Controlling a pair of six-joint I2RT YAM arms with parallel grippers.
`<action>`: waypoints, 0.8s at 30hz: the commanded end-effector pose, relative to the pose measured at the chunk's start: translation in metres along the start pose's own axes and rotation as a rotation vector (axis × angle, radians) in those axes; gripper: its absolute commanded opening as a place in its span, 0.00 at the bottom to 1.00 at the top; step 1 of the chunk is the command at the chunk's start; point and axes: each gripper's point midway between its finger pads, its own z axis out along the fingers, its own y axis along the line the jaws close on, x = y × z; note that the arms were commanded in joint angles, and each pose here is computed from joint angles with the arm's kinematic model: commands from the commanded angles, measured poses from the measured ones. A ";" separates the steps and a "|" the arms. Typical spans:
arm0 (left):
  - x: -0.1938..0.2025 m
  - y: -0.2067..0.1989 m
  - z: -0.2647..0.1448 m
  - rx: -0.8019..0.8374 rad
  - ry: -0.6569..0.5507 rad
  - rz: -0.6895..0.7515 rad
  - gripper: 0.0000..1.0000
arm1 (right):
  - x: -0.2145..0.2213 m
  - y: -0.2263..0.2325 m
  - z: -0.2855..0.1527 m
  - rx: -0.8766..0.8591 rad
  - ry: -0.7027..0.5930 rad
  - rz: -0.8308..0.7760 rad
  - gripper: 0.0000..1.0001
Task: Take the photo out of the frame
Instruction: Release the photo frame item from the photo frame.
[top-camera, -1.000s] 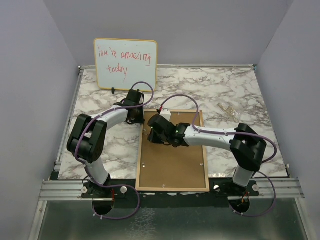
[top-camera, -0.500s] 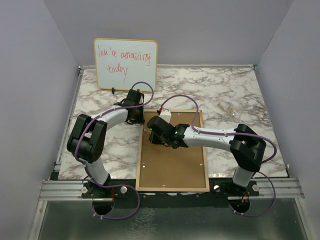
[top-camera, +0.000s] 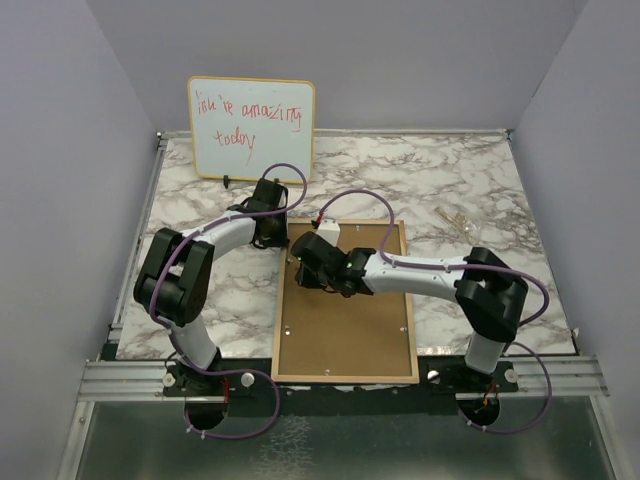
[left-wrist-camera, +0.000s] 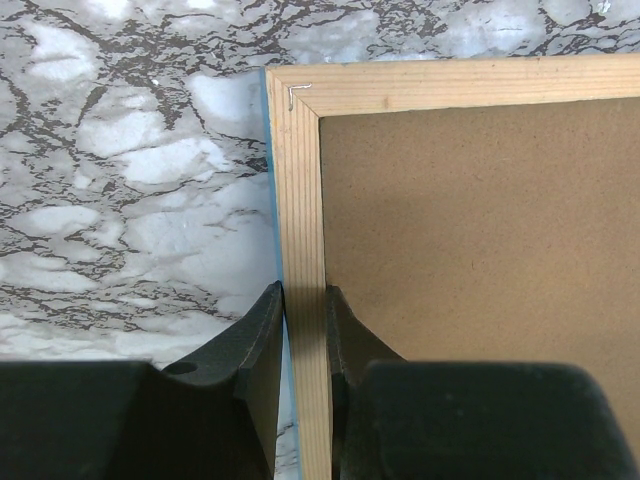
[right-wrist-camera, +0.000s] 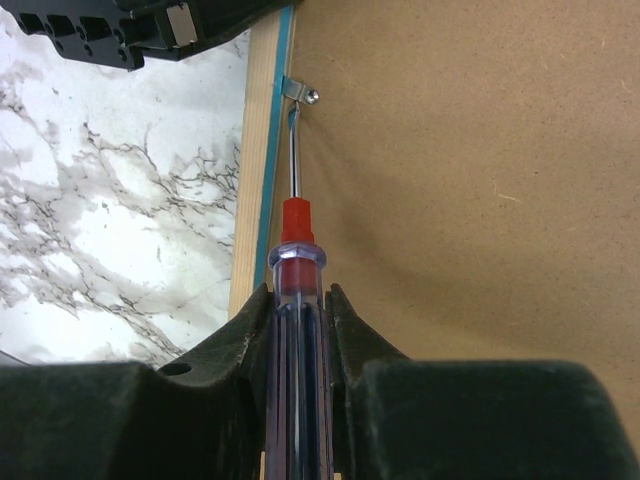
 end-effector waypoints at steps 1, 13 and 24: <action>0.028 0.013 -0.005 -0.047 0.098 -0.006 0.00 | 0.011 -0.013 0.013 0.058 0.014 -0.002 0.01; 0.030 0.012 -0.004 -0.038 0.105 -0.003 0.00 | 0.007 -0.018 0.028 0.123 0.003 -0.029 0.01; 0.035 0.007 -0.004 -0.011 0.126 -0.007 0.00 | -0.013 -0.014 0.030 0.057 0.032 -0.058 0.01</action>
